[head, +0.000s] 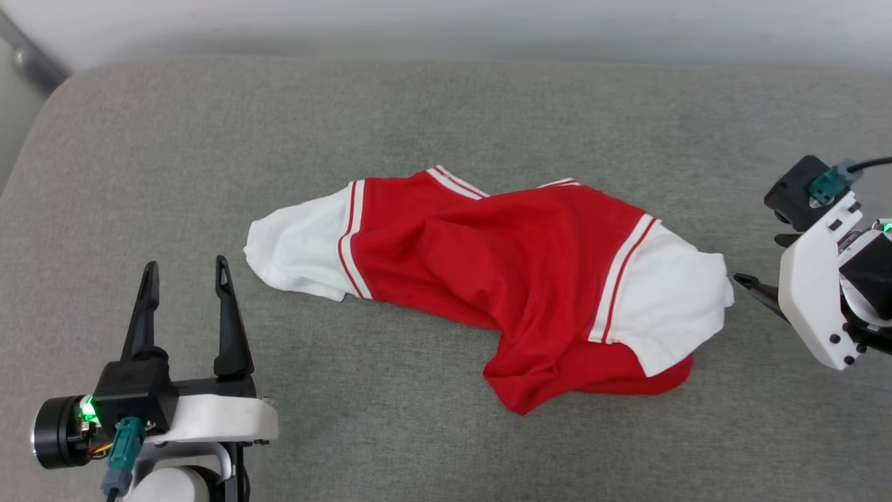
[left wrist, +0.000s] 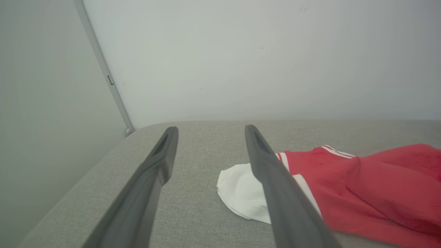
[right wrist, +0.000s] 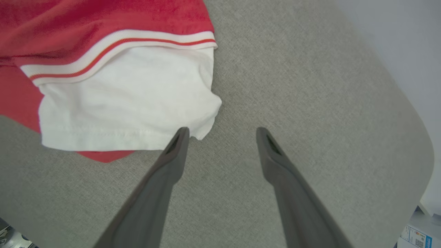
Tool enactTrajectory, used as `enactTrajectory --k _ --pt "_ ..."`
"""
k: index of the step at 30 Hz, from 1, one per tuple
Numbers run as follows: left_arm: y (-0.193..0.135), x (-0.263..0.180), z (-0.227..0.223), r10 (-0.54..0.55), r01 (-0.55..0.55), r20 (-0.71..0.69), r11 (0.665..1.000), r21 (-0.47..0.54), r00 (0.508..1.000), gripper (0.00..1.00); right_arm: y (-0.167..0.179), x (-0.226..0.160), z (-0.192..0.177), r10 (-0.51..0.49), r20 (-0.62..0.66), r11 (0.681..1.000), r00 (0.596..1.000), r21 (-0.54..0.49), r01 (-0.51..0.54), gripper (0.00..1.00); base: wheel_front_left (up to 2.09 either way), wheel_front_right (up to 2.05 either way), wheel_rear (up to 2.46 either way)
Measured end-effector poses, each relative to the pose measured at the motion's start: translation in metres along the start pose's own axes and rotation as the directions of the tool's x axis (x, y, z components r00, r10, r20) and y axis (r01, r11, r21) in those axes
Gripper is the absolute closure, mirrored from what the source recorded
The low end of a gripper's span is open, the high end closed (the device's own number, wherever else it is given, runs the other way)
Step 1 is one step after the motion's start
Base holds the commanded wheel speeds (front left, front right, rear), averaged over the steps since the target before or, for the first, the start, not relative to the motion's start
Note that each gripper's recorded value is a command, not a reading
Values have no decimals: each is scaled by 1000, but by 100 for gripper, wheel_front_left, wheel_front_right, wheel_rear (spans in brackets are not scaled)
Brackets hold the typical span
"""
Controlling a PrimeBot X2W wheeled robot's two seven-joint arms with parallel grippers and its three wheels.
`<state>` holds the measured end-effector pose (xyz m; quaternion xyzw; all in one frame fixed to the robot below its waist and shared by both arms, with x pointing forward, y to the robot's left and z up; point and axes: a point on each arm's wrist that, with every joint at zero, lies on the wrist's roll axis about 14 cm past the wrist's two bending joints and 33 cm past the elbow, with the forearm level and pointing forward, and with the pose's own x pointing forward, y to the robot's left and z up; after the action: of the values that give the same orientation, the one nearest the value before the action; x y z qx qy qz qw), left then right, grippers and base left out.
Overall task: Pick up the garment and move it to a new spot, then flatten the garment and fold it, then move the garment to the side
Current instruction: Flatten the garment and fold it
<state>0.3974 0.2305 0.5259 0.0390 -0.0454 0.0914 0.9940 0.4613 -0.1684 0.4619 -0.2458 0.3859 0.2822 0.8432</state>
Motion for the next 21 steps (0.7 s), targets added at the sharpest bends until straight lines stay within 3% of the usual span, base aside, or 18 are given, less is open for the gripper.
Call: enactTrajectory --k 11,16,17,18,21 --pt "3 1 -23 38 -38 -37 999 -14 999 0 35 61 -43 161 -239 986 958 -6 -167 0 0 0 0" --pt "4 4 -27 44 -44 -35 999 -6 998 0 43 72 -52 203 -261 978 944 8 -208 0 0 0 0" --pt "5 4 -26 44 -44 -33 999 -4 999 0 43 72 -50 201 -253 978 947 3 -207 81 0 0 0" --pt "5 5 -26 45 -45 -29 999 -2 999 0 42 71 -51 199 -244 979 949 3 -204 100 0 0 0" --pt "5 2 -27 46 -46 -32 999 -4 998 0 38 67 -43 186 -201 982 962 1 -190 100 0 0 0"
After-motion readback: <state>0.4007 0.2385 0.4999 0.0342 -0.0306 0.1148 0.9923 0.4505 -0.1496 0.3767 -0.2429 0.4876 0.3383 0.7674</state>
